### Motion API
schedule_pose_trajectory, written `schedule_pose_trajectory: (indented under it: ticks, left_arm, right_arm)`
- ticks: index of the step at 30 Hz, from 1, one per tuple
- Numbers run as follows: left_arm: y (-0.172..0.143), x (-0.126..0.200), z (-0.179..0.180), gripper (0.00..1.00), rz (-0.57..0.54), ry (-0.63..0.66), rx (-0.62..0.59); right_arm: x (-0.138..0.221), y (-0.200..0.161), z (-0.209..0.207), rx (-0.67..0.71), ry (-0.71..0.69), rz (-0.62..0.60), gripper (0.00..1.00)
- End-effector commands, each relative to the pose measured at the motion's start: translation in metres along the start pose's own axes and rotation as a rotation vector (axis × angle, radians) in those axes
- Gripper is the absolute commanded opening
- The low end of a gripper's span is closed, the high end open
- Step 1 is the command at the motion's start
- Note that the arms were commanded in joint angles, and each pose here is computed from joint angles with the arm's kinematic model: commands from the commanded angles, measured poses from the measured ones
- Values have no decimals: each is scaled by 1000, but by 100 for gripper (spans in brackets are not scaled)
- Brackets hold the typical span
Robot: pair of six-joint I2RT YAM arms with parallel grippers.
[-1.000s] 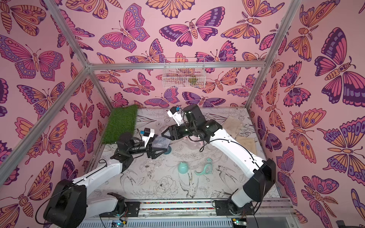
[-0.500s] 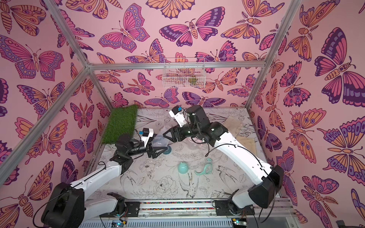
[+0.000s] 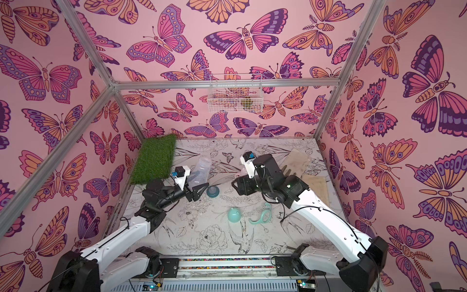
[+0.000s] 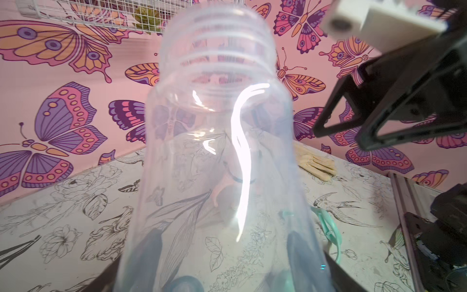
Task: Assemble the baby bottles
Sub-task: Pick up the handle at the center of the board.
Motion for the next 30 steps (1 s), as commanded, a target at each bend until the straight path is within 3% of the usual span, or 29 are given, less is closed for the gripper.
schedule_pose_trajectory:
  ticks: [1, 9, 16, 24, 30]
  left_arm:
    - [-1, 5, 6, 0, 0, 64, -37]
    - [2, 5, 2, 0, -11, 47, -43]
    - [5, 6, 0, 0, -20, 42, -52]
    - [6, 3, -1, 0, -20, 26, -50]
    - [8, 3, -4, 0, -24, 12, -52]
  right_arm:
    - [4, -34, -56, -156, -227, 47, 77]
    - [-16, -97, -100, -290, -241, 137, 85]
    - [-36, -121, -133, -459, -140, 98, 88]
    - [-55, -137, -131, -460, -17, 110, 94]
    - [-65, -150, -139, -471, -42, 146, 94]
Point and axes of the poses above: each gripper's point midway between its finger pads, its own x axis back along the fingers, its own z axis along the line the jaws close on, y = z × x, the point moved 4 cm from there along x, back along the fingers, and after that the axes turned 7 degrees about -x, right-handed, at the moved point
